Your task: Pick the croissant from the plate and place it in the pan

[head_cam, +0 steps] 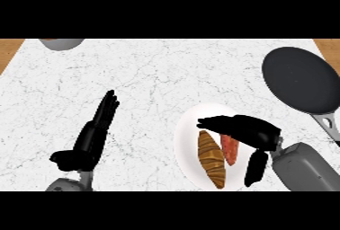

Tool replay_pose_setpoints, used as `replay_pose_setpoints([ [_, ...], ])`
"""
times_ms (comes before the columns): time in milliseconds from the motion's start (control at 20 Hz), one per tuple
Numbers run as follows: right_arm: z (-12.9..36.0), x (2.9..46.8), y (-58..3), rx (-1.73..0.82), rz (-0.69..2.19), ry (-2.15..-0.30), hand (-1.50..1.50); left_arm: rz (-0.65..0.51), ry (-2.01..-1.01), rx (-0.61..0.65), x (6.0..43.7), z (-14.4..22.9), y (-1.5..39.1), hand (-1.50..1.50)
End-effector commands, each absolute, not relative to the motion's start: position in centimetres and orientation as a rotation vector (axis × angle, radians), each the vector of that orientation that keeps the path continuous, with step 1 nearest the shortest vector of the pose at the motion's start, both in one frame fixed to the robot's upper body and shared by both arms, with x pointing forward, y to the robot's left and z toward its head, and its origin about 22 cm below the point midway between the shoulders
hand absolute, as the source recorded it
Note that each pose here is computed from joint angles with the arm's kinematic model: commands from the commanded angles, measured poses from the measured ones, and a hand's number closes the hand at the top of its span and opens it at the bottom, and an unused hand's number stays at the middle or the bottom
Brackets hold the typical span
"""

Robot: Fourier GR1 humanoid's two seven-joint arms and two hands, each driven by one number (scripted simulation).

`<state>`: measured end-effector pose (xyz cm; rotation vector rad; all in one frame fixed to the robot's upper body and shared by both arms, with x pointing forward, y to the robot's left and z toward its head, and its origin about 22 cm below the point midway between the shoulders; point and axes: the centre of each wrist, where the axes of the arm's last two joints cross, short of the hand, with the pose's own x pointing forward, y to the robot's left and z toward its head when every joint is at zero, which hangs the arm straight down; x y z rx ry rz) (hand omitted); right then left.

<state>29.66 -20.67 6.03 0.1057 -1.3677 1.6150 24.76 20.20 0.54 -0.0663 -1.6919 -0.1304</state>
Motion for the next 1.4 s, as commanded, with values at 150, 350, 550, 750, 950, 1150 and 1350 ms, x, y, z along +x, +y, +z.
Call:
replay_pose_setpoints([
  [150,4.4,28.6,-19.5,0.089,1.63,-1.318,-1.5,-0.122,-1.694,-0.064,24.1,-0.6,20.0,0.0],
  [350,3.7,28.7,-18.7,0.072,1.585,-1.33,-1.5,-0.127,-1.692,-0.055,24.6,0.5,20.1,0.0],
  [550,2.5,29.5,-21.3,0.092,1.55,-1.33,-1.5,-0.135,-1.685,-0.072,23.3,1.4,19.6,0.0],
  [750,0.8,28.3,-18.8,0.097,1.556,-1.355,-1.5,-0.12,-1.697,-0.069,24.3,0.5,20.5,0.0],
  [950,0.5,29.1,-15.5,0.088,1.58,-1.287,-1.5,-0.126,-1.683,-0.085,25.5,1.7,19.3,0.0],
  [1150,-0.5,31.2,-16.1,0.074,1.591,-1.246,-1.5,-0.127,-1.703,-0.057,25.5,0.3,19.6,0.0],
  [1350,-0.8,30.1,-16.5,0.088,1.758,-1.278,1.5,-0.133,-1.705,-0.042,23.7,1.1,19.7,0.0],
])
